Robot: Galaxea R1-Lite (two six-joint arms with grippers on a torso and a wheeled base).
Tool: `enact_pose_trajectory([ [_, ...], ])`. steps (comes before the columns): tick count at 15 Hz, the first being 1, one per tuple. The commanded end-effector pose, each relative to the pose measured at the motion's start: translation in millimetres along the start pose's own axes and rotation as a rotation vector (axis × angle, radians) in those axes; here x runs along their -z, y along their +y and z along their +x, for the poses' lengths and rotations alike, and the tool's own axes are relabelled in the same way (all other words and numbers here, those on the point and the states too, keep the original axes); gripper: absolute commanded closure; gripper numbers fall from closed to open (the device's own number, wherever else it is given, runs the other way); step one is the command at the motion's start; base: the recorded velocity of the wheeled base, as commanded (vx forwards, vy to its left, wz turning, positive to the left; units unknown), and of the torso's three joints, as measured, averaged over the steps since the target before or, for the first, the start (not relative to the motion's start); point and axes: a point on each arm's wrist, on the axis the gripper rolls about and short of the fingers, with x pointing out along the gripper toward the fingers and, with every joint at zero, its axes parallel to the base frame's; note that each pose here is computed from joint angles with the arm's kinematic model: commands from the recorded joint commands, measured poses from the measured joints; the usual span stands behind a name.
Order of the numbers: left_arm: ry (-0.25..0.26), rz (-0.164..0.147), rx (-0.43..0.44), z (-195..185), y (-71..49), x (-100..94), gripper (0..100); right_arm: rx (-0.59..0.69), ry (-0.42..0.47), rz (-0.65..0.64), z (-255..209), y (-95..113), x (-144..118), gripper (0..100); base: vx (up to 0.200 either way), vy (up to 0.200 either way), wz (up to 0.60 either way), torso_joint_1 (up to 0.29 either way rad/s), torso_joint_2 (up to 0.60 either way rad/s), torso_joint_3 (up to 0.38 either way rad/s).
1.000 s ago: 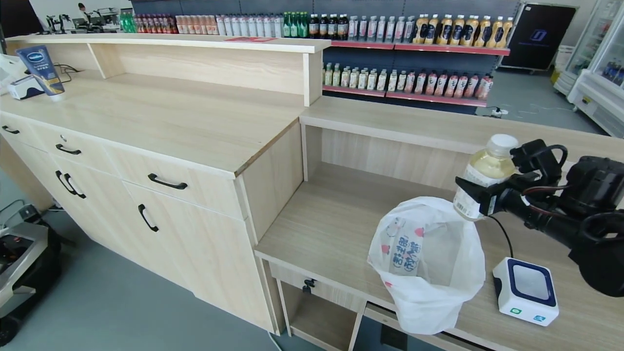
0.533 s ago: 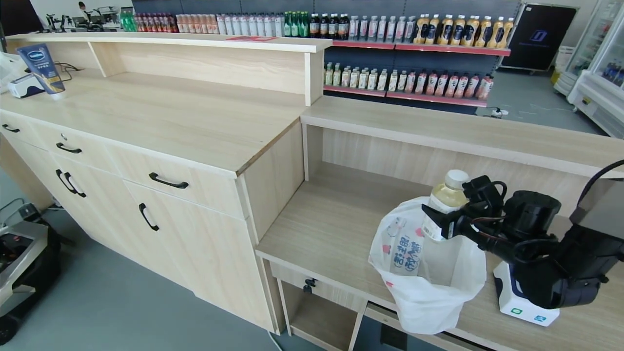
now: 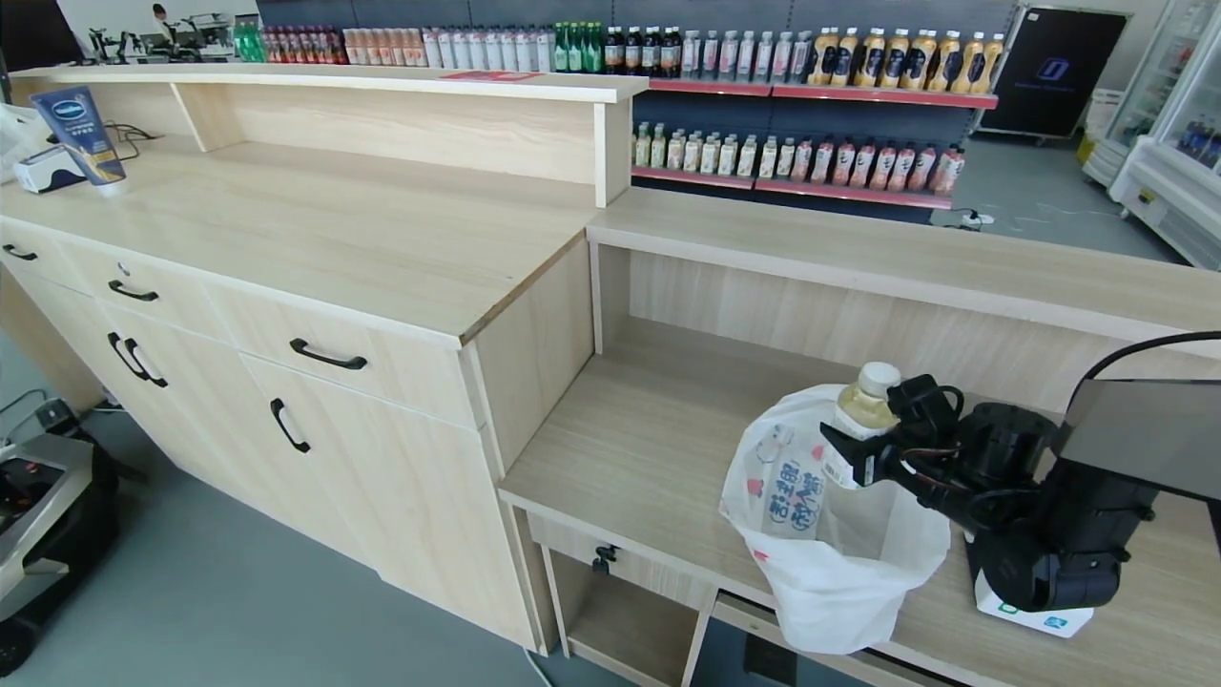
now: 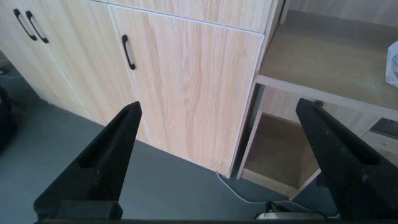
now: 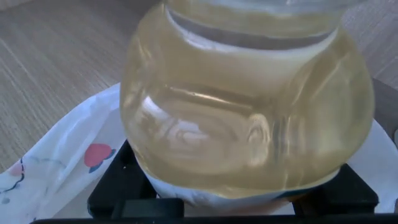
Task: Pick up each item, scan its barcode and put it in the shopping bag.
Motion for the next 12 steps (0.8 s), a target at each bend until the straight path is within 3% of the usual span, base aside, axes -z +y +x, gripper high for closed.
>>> enact_pose_trajectory([
  [1,-0.001,0.0,-0.001,0.0,0.0,0.0,0,-0.001,0.021,0.011,7.3,-0.8,13.9,100,0.0,0.0,0.0,0.0,0.0,0.0],
  [8,-0.001,0.001,-0.003,0.0,0.0,0.0,0,-0.011,-0.016,-0.004,33.8,0.4,26.0,100,0.0,0.0,0.0,0.0,0.0,0.0],
  [12,-0.001,0.001,0.0,0.0,0.0,0.0,0,-0.019,0.014,-0.013,35.3,4.0,42.2,100,0.0,0.0,0.0,0.0,0.0,0.0],
])
